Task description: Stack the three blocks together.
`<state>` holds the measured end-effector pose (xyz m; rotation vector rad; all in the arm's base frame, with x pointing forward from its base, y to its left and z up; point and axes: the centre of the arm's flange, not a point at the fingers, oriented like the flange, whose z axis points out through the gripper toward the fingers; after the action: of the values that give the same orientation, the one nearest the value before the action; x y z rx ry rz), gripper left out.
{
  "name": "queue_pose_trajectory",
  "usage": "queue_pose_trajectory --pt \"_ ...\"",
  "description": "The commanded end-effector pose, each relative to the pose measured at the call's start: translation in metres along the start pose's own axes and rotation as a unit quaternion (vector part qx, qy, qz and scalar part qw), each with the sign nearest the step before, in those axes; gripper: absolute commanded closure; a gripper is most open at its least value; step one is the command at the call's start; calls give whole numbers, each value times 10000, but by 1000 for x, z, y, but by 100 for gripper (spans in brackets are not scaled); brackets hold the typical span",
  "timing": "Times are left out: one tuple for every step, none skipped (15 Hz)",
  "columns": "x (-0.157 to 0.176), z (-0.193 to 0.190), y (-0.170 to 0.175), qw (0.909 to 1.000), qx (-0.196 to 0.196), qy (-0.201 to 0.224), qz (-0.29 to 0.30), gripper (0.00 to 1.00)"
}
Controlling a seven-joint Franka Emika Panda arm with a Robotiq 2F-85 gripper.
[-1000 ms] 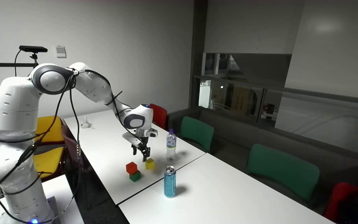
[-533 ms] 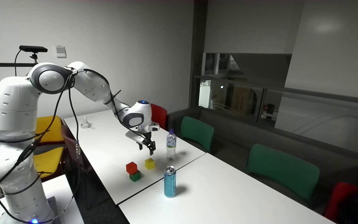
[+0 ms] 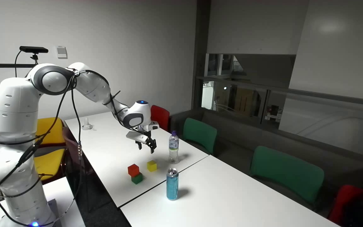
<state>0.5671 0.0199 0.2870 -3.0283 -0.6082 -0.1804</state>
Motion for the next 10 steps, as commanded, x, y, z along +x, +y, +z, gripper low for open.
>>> queue_pose_trajectory --pt "1 -1 0 9996 -6 96 -272 0" --pt "1 0 -1 9996 -11 92 -271 0" --pt "1 1 -2 9996 0 97 -248 0" --pt "1 4 -5 9999 29 -24 -112 0" --pt "1 5 -5 9999 33 -31 -106 0" --pt "1 6 -5 9999 38 -40 -104 0" --pt "1 7 -5 9999 40 -45 -103 0" --pt "1 7 -5 9999 40 -46 -103 0" --pt "1 7 -5 9999 40 -46 -103 0" --pt "1 7 -5 9999 40 -46 -103 0"
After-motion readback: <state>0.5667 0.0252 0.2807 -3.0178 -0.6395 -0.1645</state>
